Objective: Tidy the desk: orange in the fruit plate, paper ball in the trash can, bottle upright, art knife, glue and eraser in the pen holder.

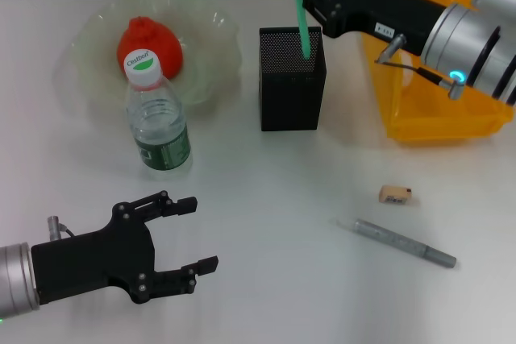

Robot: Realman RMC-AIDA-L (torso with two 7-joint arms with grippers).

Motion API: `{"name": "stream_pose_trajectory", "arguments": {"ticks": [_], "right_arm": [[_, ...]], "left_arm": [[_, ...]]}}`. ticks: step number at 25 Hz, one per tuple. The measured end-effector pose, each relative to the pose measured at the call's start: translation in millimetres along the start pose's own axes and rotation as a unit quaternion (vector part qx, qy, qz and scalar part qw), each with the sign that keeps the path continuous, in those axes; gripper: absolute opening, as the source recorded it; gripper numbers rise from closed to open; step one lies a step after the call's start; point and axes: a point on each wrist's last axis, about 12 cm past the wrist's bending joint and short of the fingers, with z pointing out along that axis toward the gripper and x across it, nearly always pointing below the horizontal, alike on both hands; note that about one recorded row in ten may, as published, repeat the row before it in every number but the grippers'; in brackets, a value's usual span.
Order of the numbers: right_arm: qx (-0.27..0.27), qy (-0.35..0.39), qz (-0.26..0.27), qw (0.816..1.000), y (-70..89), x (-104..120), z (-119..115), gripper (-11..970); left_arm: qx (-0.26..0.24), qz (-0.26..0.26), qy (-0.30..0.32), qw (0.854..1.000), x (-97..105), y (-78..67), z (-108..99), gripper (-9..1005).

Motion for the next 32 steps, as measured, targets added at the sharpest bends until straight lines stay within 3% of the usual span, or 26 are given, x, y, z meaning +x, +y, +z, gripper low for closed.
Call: {"name": "stream_pose_trajectory", "arguments": {"ticks": [16,23,28,32], "right_arm": [[-0.019,-0.001,0.009,1.0,5.2,8.3,-4.3,183],[-0.036,-0.019,0.032,0.999,8.9,-20.4,-24.9,269],[-0.065,0.086,0.024,0.994,24.9,-59.6,-35.2,345],[-0.062,0.249,0.019,0.966,39.1,-76.9,-37.2,471]], "left_arm": [[0.001,-0.002,-0.002,1.0,0.9,-0.9,0.6,812],[0.001,-0.003,-0.003,1.0,1.2,-1.3,-0.6,813],[0.001,-0.005,-0.002,1.0,1.0,-1.0,-1.1,812],[0.002,-0.004,-0.002,1.0,0.7,-1.0,-0.6,812]]}}
